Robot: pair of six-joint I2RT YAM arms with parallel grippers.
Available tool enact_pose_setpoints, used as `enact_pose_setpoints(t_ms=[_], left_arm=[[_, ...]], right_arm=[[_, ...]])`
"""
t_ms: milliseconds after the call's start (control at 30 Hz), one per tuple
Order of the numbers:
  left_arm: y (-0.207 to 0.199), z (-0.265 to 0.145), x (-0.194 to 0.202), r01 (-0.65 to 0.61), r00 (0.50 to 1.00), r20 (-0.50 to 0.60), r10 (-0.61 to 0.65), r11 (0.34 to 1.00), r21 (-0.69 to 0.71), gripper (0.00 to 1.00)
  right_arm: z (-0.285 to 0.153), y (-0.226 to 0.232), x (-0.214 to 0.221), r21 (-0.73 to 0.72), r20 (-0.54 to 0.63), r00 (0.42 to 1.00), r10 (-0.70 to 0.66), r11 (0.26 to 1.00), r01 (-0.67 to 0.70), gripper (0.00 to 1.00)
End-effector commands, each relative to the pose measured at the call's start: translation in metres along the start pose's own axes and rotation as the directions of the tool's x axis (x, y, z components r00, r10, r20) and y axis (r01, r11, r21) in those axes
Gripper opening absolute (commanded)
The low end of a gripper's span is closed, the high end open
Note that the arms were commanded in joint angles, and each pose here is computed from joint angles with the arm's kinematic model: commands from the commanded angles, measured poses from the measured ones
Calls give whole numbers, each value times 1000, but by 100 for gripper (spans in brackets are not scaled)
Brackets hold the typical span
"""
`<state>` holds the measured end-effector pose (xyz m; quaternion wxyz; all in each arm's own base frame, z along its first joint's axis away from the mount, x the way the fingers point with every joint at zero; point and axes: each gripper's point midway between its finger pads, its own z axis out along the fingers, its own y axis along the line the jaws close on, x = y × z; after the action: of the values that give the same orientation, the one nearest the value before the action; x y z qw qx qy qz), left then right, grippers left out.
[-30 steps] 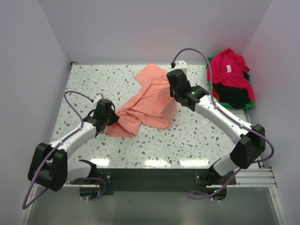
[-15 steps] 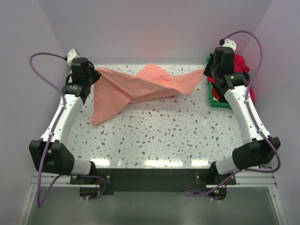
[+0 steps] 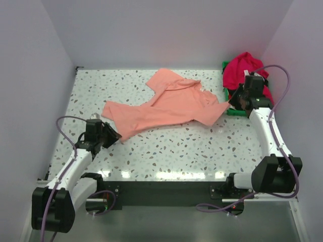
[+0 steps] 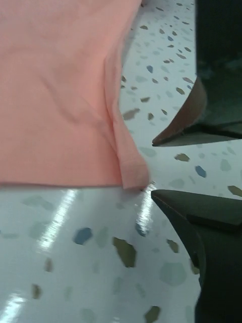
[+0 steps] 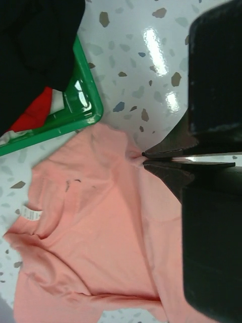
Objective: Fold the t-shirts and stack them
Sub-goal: Flatten the tshirt out
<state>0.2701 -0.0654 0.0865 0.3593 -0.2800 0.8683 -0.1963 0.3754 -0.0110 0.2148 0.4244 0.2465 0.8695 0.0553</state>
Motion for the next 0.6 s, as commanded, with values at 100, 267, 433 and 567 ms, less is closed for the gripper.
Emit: enact_pose_setpoints(t_ms=[100,267,433,567], left_arm=[[3,-13,17,46,999,-22,-46,998,31,59],[20,-10,25,61,997,-41,-63,997,-55,57],[20,-4,41,55,995,-83,-64,993,-106,52],[25,-3,49,32,997,-65,-45,980,-195,52]], right_arm=[[7,17,1,-96,14,998,66,993,-65,0],[11,18,1,-99,14,997,72,993,-71,0],[11,23,4,-131,6,997,74,989,-73,0],[10,25,4,-143,9,997,71,987,-69,0]])
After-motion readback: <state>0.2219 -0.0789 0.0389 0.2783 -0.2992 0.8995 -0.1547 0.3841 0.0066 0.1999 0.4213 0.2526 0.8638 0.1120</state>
